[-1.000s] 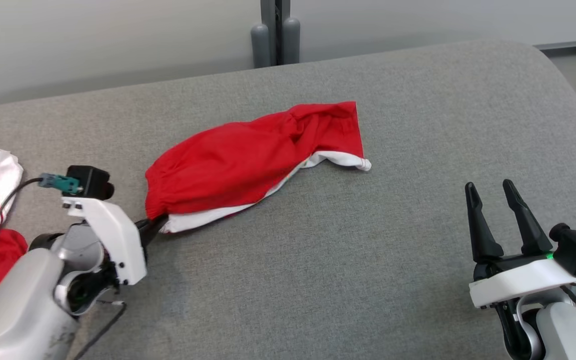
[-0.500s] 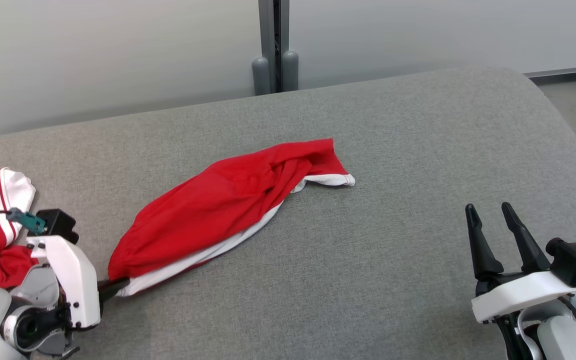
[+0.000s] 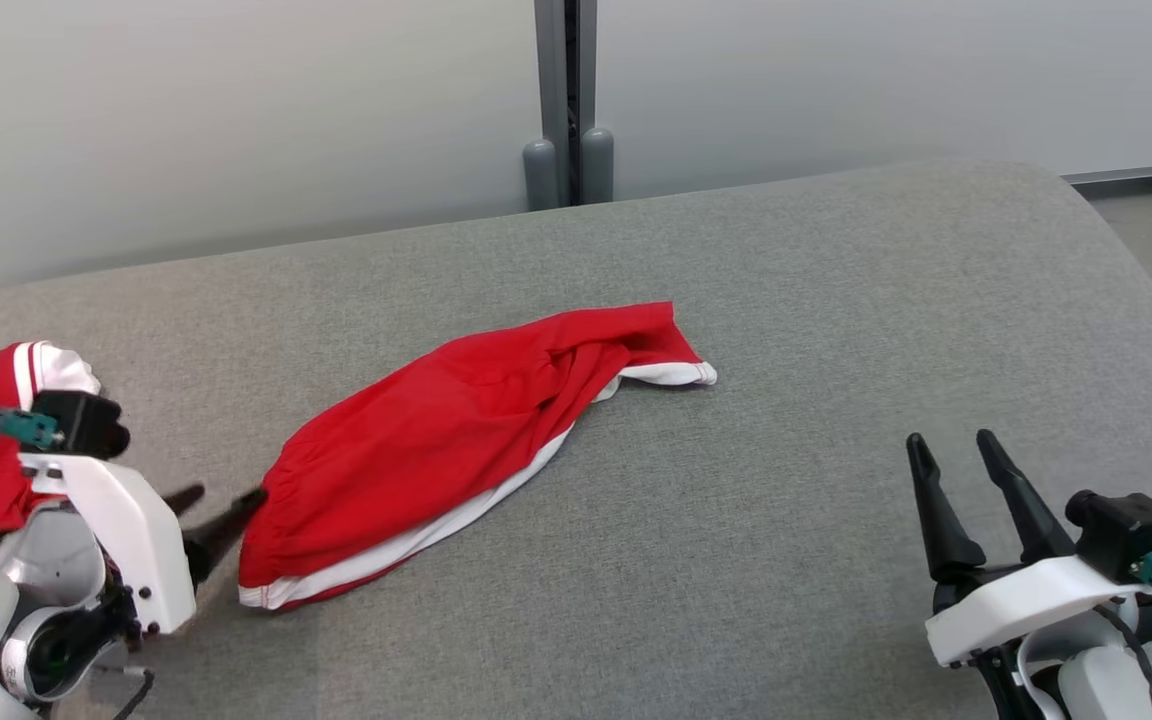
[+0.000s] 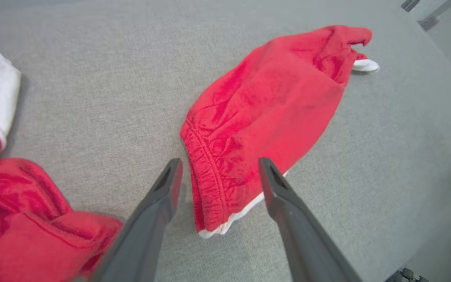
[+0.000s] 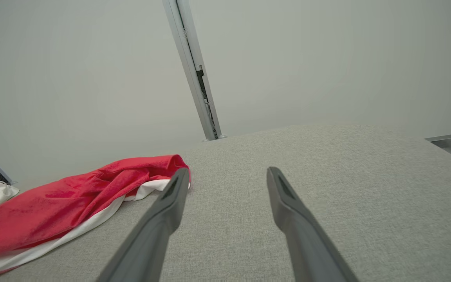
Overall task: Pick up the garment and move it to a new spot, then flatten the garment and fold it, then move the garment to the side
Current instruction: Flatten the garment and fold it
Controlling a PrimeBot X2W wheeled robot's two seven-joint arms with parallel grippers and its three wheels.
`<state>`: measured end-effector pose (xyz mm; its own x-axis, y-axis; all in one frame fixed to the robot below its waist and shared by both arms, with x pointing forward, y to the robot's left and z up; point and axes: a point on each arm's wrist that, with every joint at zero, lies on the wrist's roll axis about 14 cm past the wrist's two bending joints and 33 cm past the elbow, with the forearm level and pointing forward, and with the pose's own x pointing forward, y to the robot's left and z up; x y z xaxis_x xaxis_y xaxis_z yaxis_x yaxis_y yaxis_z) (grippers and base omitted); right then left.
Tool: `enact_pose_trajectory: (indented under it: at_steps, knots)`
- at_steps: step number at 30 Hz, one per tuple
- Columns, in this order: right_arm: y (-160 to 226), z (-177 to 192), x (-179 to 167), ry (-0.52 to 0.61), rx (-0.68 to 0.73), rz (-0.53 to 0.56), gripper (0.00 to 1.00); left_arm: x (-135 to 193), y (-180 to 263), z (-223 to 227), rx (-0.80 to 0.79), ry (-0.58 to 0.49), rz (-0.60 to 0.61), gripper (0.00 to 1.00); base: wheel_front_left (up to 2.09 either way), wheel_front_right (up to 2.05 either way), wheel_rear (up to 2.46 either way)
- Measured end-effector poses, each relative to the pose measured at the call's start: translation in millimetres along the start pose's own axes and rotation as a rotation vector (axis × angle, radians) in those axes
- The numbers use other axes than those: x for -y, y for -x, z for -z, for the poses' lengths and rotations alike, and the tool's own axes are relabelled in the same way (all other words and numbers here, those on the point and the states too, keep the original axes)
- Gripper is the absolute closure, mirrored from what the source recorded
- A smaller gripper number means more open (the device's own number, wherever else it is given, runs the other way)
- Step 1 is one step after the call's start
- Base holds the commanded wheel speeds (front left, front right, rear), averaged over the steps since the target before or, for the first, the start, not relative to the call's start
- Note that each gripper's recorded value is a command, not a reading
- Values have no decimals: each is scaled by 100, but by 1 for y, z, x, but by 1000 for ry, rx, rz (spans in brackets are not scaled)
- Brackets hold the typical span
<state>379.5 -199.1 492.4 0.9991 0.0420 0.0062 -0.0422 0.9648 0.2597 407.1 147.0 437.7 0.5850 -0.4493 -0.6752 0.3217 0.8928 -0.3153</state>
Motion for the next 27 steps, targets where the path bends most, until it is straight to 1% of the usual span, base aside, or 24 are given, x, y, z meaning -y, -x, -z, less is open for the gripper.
enact_pose_trajectory:
  at_steps: [3,6,13,17,19,21,24,27]
  knots:
    - [-3,8,-9,-13,-23,-23,0,0,8,-25,157,-34,-22,0,0,0,0]
    - [-12,15,-22,-22,-42,-58,0,4,15,-36,287,-52,-39,0,0,0,0]
    - [-51,24,-69,-17,-86,-202,0,28,21,-28,501,-36,-52,0,0,0,0]
    - [-73,36,-93,-1,-146,-274,0,34,23,-20,606,24,-80,0,0,0,0]
    - [-84,42,-102,3,-176,-300,0,29,27,-19,655,32,-111,0,0,0,0]
    - [-94,47,-112,10,-202,-326,0,29,27,-16,686,62,-122,0,0,0,0]
    - [-107,58,-121,17,-266,-348,0,32,21,-3,678,95,-124,0,0,0,0]
    - [-118,76,-122,37,-353,-350,0,34,17,3,673,111,-122,0,0,0,0]
